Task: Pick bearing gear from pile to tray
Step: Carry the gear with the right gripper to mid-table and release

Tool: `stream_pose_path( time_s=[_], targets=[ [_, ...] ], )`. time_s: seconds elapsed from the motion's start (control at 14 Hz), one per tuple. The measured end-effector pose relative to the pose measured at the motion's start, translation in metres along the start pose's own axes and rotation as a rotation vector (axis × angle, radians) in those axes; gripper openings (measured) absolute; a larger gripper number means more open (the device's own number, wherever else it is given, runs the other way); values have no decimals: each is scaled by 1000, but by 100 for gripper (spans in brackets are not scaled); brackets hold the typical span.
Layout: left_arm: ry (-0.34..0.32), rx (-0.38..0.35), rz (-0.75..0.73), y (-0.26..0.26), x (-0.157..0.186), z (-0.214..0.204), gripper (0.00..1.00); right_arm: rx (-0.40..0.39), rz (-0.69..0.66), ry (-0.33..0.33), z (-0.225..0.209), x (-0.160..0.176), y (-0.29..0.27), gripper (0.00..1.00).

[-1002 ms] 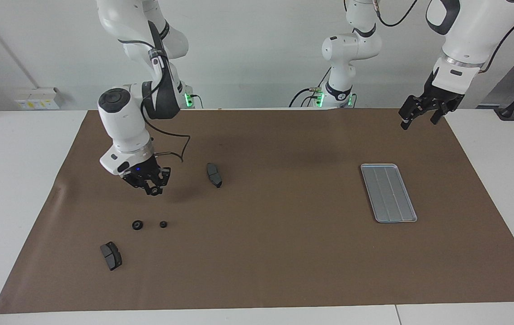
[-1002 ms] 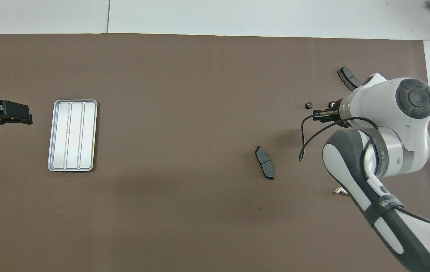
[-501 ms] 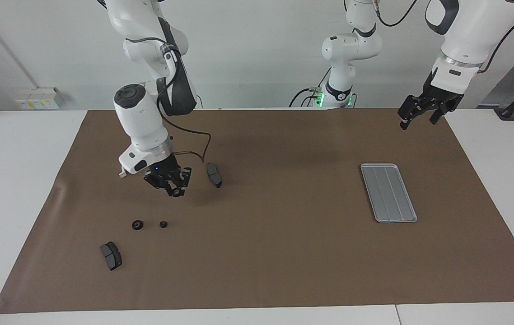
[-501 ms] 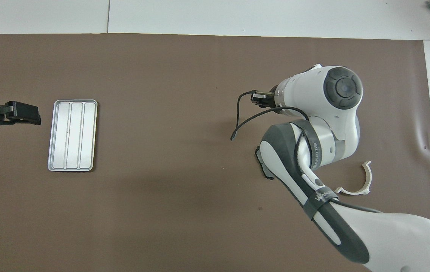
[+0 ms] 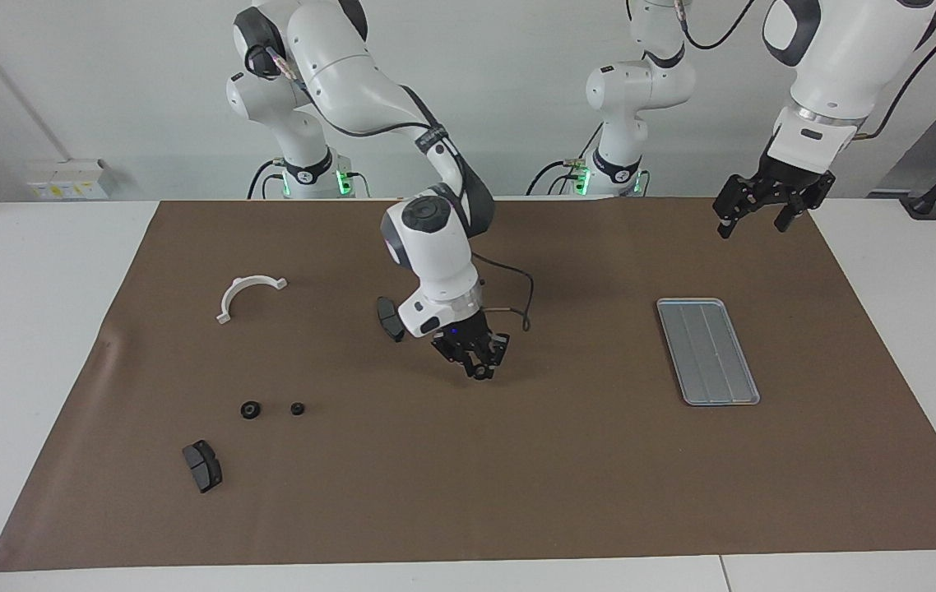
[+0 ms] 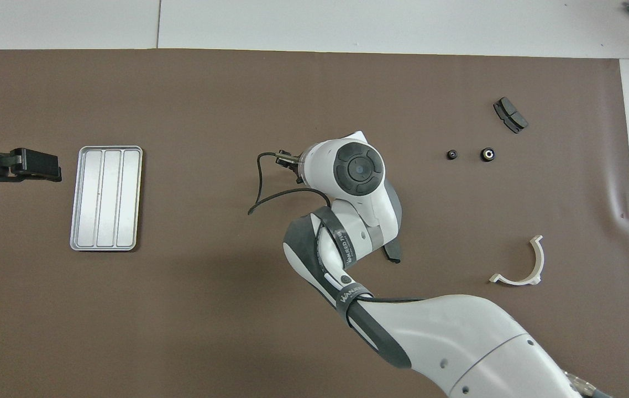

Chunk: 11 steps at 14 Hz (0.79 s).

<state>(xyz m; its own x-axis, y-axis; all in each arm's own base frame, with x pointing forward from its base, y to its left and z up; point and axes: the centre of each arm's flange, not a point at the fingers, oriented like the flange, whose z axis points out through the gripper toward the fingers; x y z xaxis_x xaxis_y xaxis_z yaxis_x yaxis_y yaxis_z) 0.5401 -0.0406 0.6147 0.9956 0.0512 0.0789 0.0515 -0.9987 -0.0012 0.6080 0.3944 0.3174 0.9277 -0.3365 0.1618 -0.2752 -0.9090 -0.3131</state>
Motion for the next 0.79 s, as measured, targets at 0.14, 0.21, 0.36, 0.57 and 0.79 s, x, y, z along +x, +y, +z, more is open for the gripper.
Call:
stream_pose_path(
  time_s=[0.14, 0.21, 0.36, 0.57, 0.79],
  targets=[
    [-1, -3, 4, 3, 0, 0, 100, 19, -6, 11, 15, -12, -10, 35],
    [-4, -5, 9, 7, -1, 1, 100, 20, -6, 12, 17, -12, -10, 36],
    [-3, -14, -3, 17, 0, 5, 100, 17, -1, 16, 17, -8, -7, 51],
    [12, -64, -48, 33, 7, 13, 100, 12, -5, 23, 16, -6, -6, 86],
    [15, -87, -99, 70, 19, 34, 100, -47, -49, 87, -2, 21, 8, 100]
  ],
)
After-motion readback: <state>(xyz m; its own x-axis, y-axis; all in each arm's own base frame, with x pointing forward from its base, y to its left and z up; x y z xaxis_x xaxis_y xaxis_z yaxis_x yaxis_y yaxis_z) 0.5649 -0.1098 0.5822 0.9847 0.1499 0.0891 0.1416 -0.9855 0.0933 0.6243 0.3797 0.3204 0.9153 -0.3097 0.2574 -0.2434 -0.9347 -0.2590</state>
